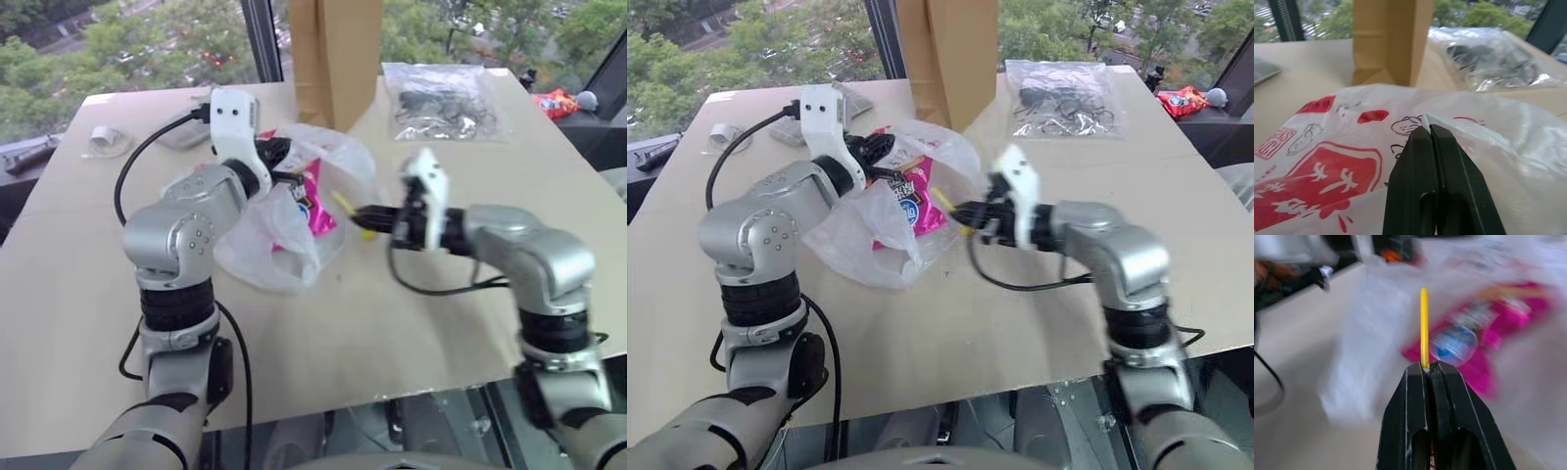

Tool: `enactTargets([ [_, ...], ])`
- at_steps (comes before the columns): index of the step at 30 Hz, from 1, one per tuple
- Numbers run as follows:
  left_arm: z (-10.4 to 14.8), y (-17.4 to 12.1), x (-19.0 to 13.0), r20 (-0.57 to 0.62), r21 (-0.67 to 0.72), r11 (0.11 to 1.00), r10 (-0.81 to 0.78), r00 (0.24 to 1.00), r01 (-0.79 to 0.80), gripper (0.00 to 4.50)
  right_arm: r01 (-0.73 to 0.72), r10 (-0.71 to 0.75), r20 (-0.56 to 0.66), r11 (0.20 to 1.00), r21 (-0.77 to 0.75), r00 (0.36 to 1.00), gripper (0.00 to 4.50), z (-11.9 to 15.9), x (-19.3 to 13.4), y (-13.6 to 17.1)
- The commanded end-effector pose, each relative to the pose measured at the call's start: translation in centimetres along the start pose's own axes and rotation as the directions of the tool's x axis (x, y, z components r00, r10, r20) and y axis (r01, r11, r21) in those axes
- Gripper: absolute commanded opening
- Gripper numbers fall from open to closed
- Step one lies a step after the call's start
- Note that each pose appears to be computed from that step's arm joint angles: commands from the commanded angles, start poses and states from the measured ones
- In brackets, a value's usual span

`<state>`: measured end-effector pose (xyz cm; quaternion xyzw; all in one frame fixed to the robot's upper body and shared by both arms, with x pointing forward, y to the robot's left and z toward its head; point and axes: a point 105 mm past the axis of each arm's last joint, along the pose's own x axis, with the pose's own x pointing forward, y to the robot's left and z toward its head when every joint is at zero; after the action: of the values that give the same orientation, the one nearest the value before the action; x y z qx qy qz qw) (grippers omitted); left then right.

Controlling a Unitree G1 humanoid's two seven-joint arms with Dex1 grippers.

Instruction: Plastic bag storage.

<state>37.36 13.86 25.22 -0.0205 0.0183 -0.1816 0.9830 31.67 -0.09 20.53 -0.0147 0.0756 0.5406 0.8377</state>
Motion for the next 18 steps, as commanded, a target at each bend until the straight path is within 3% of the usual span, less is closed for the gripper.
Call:
enactTargets([
  [1,2.2,-1.4,-1.2,0.076,0.032,0.996,-0.087,0.993,0.085,0.0,0.168,-0.167,0.049,0.986,-0.015,0.985,0.02,1.4,2.7,-3.1],
  [8,1.5,-2.8,-2.2,0.066,0.038,0.991,-0.128,0.99,0.126,0.0,0.336,-0.331,0.059,0.934,-0.122,0.942,0.02,1.4,8.6,-7.9],
  [9,1.1,-2.7,-2.3,0.066,0.035,0.994,-0.11,0.992,0.107,0.0,0.375,-0.369,0.063,0.912,-0.168,0.927,0.33,1.4,8.7,-8.8],
  [11,0.4,-2.4,-2.4,0.056,0.026,0.996,-0.082,0.995,0.08,0.0,0.323,-0.315,0.069,0.929,-0.183,0.946,0.93,1.7,9.1,-8.4],
  [16,-0.2,-2.2,-2.4,0.071,0.011,0.997,-0.079,0.994,0.079,0.0,0.237,-0.223,0.08,0.925,-0.299,0.972,3.42,2.6,8.4,-7.5],
  [18,-0.3,-1.7,-2.1,0.09,0.023,0.998,-0.062,0.994,0.06,0.0,0.204,-0.181,0.102,0.932,-0.3,0.978,4.37,3.0,6.5,-6.5],
])
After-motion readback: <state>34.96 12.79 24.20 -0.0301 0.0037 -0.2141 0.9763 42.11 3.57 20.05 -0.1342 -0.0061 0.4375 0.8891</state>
